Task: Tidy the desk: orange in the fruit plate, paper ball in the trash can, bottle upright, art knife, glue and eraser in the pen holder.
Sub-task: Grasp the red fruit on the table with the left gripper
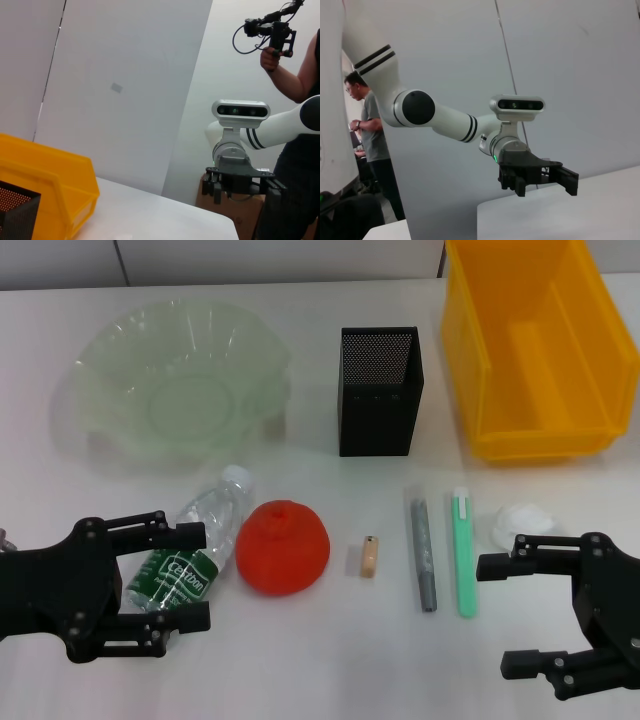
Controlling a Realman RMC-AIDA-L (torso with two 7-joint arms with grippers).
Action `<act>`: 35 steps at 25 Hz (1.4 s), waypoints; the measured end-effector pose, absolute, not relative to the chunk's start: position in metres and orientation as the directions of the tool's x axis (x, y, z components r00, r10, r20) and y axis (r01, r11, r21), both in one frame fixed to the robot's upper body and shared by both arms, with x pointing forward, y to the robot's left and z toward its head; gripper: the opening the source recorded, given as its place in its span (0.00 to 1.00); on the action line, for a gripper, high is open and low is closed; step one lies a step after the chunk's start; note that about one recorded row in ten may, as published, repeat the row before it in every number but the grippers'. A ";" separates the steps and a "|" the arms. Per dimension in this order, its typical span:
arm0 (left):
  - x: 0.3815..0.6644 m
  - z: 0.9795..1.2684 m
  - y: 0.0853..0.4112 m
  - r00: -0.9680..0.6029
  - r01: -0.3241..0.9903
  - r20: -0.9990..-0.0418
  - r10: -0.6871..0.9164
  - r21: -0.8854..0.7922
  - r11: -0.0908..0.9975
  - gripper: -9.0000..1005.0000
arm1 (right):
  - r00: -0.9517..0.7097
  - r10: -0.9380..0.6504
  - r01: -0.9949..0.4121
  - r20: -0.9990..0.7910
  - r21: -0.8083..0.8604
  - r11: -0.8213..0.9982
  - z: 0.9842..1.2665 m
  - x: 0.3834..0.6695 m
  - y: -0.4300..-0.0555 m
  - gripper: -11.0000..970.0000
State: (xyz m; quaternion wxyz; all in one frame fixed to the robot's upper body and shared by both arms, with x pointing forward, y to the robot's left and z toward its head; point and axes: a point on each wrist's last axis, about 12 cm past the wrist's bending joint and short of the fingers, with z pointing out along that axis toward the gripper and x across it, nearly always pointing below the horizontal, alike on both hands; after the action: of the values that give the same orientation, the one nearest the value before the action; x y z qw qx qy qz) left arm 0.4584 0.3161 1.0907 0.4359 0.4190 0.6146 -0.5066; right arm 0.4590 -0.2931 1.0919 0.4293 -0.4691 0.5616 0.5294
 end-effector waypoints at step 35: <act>0.572 1.108 0.220 -0.238 0.969 -0.764 0.599 -0.148 0.197 0.77 | -0.234 0.065 -0.870 -0.970 0.239 0.431 1.069 0.438 -0.339 0.82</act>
State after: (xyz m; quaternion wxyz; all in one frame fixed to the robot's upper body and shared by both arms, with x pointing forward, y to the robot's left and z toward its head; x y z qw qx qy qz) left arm 0.5715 0.2199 1.1082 0.2878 0.5459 0.7182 -0.3215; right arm 0.4380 -0.3394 1.0688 0.5367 -0.3080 0.6538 0.4354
